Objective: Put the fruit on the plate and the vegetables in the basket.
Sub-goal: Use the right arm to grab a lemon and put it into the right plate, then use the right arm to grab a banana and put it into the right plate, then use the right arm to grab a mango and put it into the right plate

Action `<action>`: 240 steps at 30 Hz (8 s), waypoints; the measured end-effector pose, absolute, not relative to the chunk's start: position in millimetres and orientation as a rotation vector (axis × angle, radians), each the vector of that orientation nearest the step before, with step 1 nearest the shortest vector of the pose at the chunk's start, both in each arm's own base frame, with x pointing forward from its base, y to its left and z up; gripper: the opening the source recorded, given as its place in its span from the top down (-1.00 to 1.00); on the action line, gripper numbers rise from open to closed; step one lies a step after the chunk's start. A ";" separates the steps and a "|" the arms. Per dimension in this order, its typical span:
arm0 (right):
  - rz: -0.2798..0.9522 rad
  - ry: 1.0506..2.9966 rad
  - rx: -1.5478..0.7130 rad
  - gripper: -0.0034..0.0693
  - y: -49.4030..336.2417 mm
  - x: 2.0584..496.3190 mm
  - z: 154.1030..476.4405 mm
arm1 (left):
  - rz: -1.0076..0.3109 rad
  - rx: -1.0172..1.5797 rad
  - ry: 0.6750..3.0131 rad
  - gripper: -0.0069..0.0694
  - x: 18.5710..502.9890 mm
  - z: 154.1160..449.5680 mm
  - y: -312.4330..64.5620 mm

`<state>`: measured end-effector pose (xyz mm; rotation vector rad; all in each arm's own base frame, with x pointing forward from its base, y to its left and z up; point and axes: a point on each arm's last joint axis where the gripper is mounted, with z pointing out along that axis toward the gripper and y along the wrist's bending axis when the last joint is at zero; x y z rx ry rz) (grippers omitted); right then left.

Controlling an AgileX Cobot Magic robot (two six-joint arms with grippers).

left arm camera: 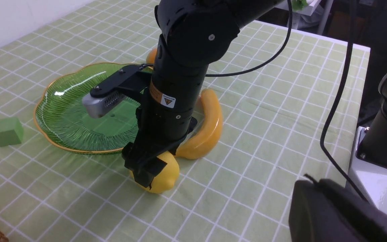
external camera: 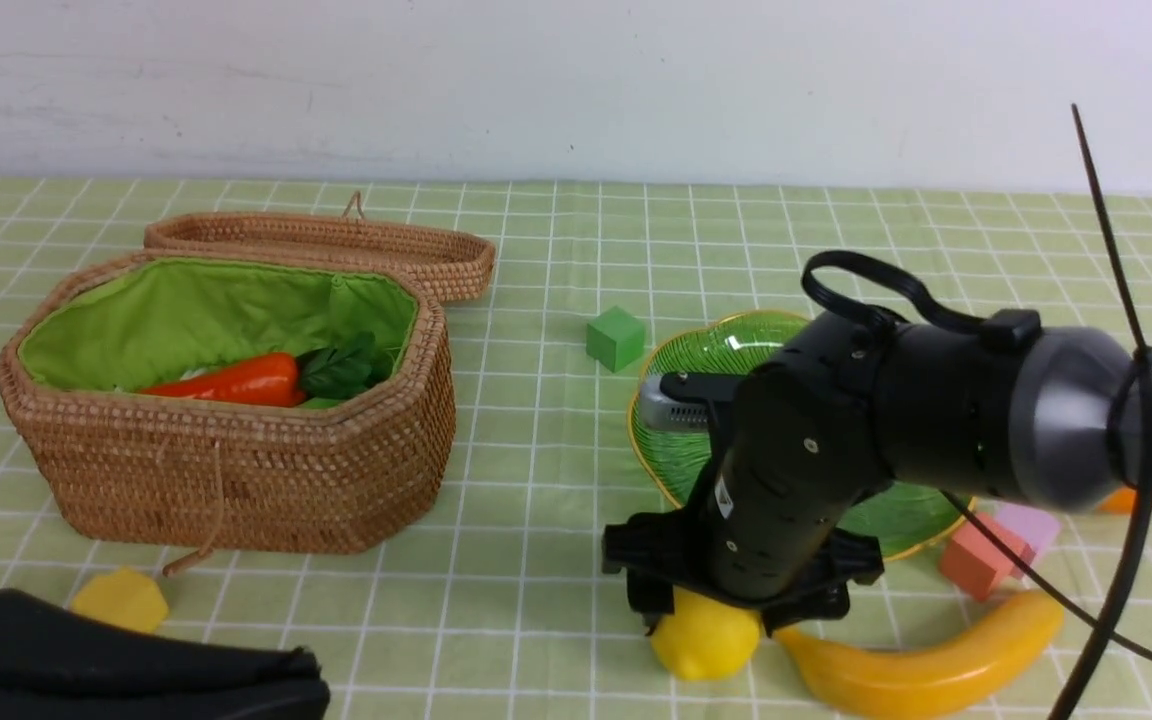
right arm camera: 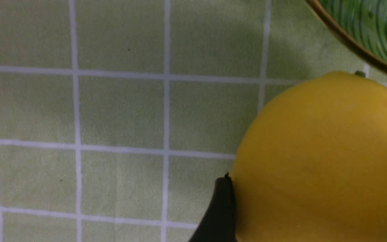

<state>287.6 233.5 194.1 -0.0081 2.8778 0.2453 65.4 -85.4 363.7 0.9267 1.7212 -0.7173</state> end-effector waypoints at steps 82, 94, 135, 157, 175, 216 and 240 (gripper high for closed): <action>0.089 2.735 -1.108 0.33 103.0 241.2 290.1 | -0.630 0.957 1.632 0.83 69.0 367.6 -84.5; 0.017 2.278 -1.697 -0.77 102.2 232.6 222.0 | -0.657 0.992 1.633 0.83 65.9 366.4 -86.1; 0.083 2.288 -1.815 0.03 101.0 222.7 217.4 | -0.670 0.979 1.629 0.79 65.9 367.5 -86.4; 0.305 2.310 -0.772 0.03 145.0 316.2 306.2 | -0.544 0.693 1.480 0.78 84.5 388.9 -76.1; 0.331 2.364 -0.459 -0.08 165.4 383.9 251.1 | -0.559 0.719 1.495 0.76 83.0 386.9 -77.5; -0.080 2.733 -0.342 -0.94 -39.0 404.1 205.3 | -0.627 0.867 1.574 0.73 73.5 375.6 -83.6; -0.065 2.771 -0.315 -0.74 -40.3 415.6 166.9 | -0.629 0.871 1.576 0.72 73.3 375.3 -83.7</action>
